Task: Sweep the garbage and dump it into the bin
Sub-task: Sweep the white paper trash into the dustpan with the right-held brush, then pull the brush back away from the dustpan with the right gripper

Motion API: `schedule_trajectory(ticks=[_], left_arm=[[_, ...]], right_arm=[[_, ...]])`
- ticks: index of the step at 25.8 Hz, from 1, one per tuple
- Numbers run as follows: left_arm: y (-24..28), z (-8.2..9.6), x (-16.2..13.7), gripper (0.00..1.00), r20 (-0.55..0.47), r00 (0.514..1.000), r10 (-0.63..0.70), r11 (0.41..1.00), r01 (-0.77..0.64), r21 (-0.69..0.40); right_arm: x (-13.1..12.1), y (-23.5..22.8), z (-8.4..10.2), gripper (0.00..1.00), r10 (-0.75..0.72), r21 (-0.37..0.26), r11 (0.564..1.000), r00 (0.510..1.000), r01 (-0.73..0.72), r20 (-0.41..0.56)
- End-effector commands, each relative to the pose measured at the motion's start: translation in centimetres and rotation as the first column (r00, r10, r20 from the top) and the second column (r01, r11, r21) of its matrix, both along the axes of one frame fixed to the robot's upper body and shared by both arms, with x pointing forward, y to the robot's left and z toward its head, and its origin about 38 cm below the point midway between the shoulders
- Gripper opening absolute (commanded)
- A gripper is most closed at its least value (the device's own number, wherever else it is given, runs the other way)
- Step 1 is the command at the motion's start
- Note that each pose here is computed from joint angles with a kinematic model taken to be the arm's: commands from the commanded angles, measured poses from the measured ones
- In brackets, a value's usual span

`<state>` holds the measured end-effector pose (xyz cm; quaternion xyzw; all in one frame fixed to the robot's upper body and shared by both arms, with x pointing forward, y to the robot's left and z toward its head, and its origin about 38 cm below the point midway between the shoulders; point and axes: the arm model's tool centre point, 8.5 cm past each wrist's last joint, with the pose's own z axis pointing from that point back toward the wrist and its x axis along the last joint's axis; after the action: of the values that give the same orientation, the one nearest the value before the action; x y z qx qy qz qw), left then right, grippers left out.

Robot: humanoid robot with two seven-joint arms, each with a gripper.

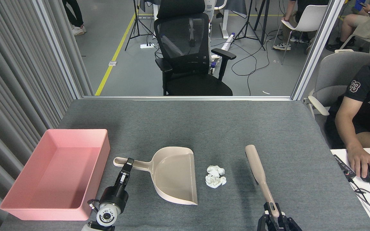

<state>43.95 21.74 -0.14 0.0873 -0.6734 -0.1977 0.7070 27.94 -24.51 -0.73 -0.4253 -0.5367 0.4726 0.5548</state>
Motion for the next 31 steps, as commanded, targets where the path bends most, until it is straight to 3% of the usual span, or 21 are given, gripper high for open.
schedule_trajectory(ticks=[1, 9, 20, 27, 31], left_arm=[[-0.4, -0.3, -0.3, 0.21, 0.011, 1.0, -0.015, 1.0, 0.015, -0.011], [-0.5, -0.2, -0.3, 0.2, 0.024, 1.0, -0.021, 1.0, 0.021, -0.003], [-0.1, -0.2, -0.5, 0.21, 0.026, 0.999, -0.021, 1.0, 0.021, 0.008], [0.2, -0.3, -1.2, 0.21, 0.03, 0.999, -0.022, 1.0, 0.022, 0.014], [0.2, -0.5, -1.4, 0.21, 0.024, 0.999, -0.022, 1.0, 0.021, 0.013]], right_arm=[[0.0, 1.5, -0.1, 0.09, 0.021, 0.025, 0.999, 1.0, -0.021, -0.001], [-0.5, 3.6, -0.8, 0.09, 0.07, 0.045, 0.997, 0.997, -0.069, -0.021], [-1.5, 11.6, -2.2, 0.09, 0.176, 0.154, 0.974, 0.982, -0.164, -0.071], [0.8, 19.2, 0.5, 0.09, 0.273, 0.208, 0.94, 0.962, -0.269, 0.01], [1.9, 20.7, 2.6, 0.09, 0.276, 0.291, 0.915, 0.959, -0.281, 0.06]])
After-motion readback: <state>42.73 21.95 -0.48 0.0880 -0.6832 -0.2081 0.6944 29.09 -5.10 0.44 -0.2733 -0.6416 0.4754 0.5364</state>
